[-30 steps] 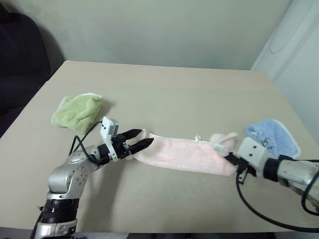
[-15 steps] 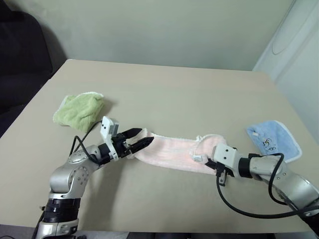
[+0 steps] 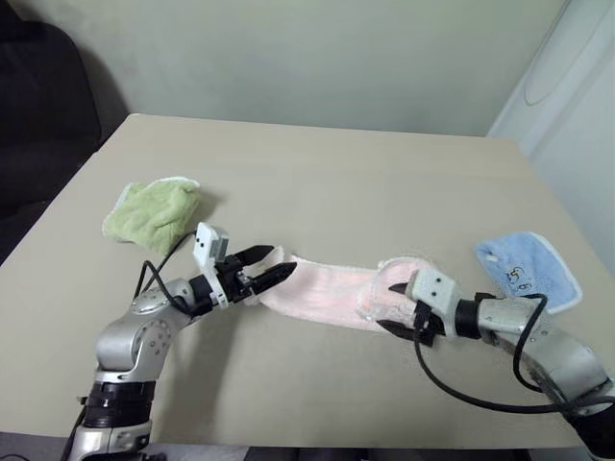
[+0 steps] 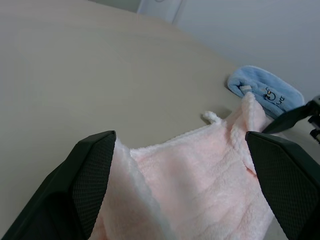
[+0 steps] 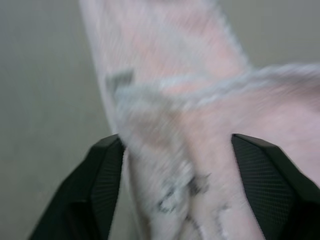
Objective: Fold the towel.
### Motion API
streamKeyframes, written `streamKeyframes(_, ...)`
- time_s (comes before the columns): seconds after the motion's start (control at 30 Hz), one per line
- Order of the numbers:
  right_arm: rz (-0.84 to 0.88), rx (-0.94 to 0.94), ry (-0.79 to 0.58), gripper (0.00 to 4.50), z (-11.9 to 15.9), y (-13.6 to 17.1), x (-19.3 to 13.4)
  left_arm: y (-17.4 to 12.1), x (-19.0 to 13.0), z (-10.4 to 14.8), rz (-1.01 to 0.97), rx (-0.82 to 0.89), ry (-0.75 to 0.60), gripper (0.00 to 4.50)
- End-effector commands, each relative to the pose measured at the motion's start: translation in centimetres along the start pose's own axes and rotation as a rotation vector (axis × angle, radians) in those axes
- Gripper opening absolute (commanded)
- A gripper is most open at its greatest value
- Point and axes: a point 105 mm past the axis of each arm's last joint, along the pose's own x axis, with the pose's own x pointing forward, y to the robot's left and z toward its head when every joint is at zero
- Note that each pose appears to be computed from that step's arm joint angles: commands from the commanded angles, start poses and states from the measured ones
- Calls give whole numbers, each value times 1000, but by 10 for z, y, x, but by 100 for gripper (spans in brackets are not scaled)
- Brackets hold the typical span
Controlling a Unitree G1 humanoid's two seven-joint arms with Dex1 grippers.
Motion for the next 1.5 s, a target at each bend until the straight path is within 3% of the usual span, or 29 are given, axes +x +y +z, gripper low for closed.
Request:
streamKeyframes(0.03,-2,14,-90,344,24,-3,-18,-1,0,11,-7,43,-29,450)
streamKeyframes(0.07,-6,29,-104,344,26,-4,-22,0,0,11,-6,43,-28,450)
streamKeyframes(0.17,-51,125,-147,290,28,-15,-33,0,0,12,-7,43,-27,450)
streamKeyframes(0.43,-95,227,-170,1,16,-28,-21,0,4,13,-14,44,-30,450)
streamKeyframes(0.63,-186,291,-139,1,-24,-46,1,0,3,17,-14,52,-37,450)
streamKeyframes(0.77,-169,325,-59,1,-61,-38,13,-1,-1,16,-4,56,-32,450)
streamKeyframes(0.93,-160,315,-37,1,-77,-31,22,1,-7,18,17,63,-31,450)
streamKeyframes(1.07,-176,293,-133,1,-57,-35,20,1,-20,23,40,52,-43,450)
streamKeyframes(1.23,-194,218,-245,1,-21,-41,7,-6,-47,35,70,-106,-140,450)
streamKeyframes(1.5,-195,147,-309,1,10,-47,5,-24,-82,22,154,-401,-201,450)
